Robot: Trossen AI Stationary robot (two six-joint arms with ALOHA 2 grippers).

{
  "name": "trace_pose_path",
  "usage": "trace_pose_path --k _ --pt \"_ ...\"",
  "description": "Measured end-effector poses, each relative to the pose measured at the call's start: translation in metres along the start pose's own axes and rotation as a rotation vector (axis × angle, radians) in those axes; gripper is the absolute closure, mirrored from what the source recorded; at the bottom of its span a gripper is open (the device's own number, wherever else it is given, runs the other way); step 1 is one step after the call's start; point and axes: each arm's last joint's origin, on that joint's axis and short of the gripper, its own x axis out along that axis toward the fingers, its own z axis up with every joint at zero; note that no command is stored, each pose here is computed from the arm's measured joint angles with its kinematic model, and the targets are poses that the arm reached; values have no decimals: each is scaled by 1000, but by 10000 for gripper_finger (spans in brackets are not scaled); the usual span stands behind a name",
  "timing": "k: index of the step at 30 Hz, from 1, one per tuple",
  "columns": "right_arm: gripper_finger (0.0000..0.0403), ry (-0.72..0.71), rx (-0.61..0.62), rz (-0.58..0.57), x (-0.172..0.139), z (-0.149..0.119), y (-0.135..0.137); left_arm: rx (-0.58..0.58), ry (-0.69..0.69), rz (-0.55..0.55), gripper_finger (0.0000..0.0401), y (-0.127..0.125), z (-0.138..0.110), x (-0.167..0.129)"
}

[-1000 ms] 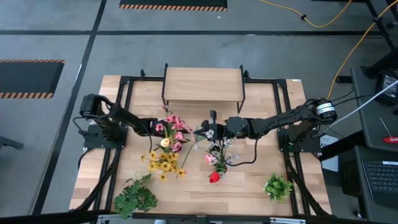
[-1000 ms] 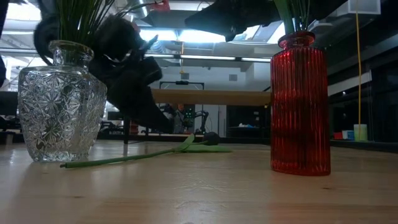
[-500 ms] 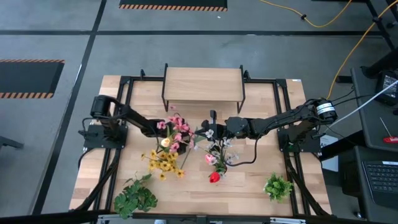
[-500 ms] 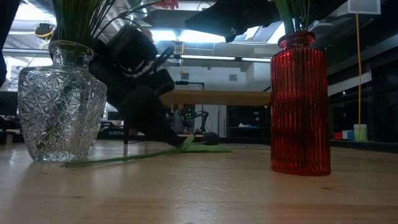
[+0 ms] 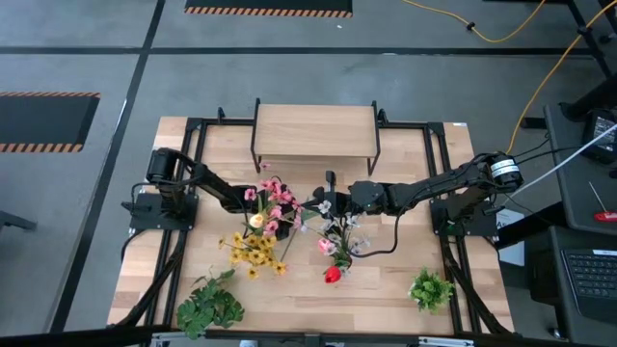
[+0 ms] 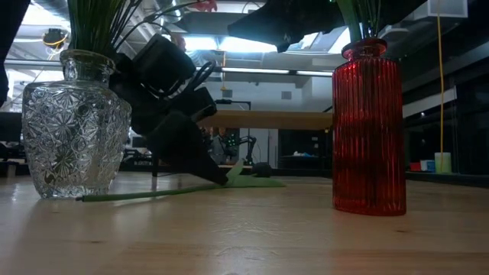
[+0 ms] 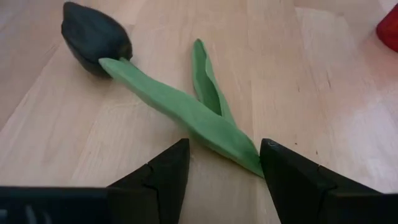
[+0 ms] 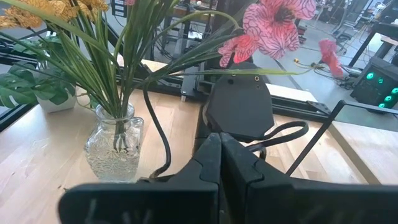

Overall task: Pick and place flowers into a vace then onto a shelf
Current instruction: Put the black tulip into the transparent vase

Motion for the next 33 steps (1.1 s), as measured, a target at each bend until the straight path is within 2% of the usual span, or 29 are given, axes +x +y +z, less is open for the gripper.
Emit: trace_pose_path --k 3,11,18,22,33 --pt "398 0 0 0 0 0 0 19 -6 -24 234 -1 0 0" --pt "398 1 -2 0 0 0 0 -8 -22 -115 327 -4 2 0" --pt "398 1 -3 0 0 0 0 -25 -40 -132 393 -5 3 0" --pt "398 1 -3 0 0 0 0 -24 -59 -126 397 -5 5 0" --pt "398 12 -3 2 0 -1 0 -19 -286 -138 398 -4 27 -4"
